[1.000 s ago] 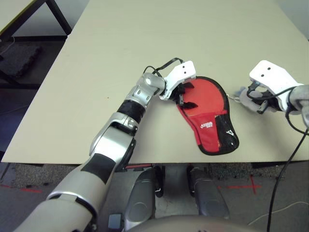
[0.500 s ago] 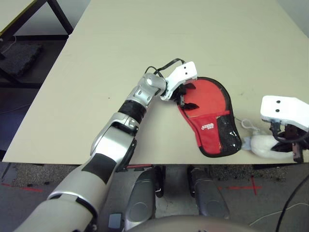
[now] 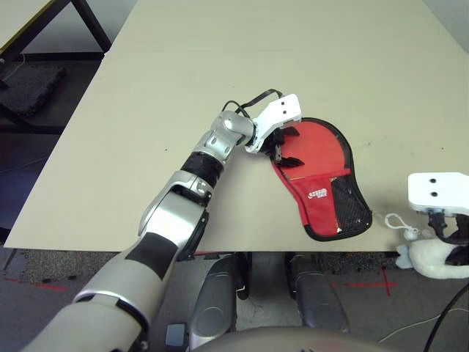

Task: Store the ping-pong paddle in its case and zip it.

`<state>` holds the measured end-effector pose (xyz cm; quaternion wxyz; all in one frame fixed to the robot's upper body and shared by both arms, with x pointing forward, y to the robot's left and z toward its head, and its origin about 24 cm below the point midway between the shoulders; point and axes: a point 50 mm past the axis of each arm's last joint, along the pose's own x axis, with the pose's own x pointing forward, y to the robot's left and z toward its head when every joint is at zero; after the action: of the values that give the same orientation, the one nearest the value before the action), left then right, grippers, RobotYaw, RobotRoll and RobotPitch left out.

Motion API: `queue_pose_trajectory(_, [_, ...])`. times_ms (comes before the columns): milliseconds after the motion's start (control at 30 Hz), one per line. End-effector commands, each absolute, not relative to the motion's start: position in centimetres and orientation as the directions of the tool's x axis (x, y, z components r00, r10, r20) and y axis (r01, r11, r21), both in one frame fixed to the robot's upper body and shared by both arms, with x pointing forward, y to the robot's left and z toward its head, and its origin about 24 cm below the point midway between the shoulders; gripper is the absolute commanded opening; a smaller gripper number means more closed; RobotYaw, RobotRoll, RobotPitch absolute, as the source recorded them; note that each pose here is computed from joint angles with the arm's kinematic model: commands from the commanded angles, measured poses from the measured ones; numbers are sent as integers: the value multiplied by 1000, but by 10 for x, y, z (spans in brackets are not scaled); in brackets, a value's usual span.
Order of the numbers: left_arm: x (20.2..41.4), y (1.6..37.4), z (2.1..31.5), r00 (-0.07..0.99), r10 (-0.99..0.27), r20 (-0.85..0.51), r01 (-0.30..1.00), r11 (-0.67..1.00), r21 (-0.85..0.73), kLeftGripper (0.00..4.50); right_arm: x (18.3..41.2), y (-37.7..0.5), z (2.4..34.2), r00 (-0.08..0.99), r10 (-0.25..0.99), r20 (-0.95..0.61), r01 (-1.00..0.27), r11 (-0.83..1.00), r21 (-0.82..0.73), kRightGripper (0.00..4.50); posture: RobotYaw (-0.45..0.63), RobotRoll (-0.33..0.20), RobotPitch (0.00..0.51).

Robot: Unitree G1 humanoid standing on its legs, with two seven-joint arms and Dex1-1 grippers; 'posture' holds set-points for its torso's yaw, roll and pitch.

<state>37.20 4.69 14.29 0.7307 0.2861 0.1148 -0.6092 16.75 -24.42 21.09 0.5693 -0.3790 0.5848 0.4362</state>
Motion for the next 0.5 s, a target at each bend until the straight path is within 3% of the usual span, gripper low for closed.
queue_pose_trajectory(33, [370, 60, 113, 233, -750, -619, 968, 121, 218, 4500, 153, -236, 206, -180, 68, -981, -921, 338, 193, 330, -177, 0, 233])
queue_pose_trajectory(233, [370, 60, 113, 233, -751, -618, 969, 121, 218, 4500, 149, -232, 202, -179, 102, -979, -918, 341, 203, 330, -180, 0, 233])
queue_pose_trajectory(333, [371, 60, 113, 236, -751, -617, 968, 124, 219, 4500, 157, -237, 205, -113, 115, -987, -924, 354, 147, 330, -176, 0, 232])
queue_pose_trajectory(433, [371, 61, 114, 237, -752, -615, 967, 125, 220, 4500, 166, -237, 214, -40, 223, -974, -926, 359, 120, 330, -172, 0, 232])
queue_pose_trajectory(500, [371, 61, 113, 237, -752, -615, 967, 126, 220, 4500, 170, -238, 223, -13, 270, -963, -914, 387, 121, 1041, -168, 0, 231])
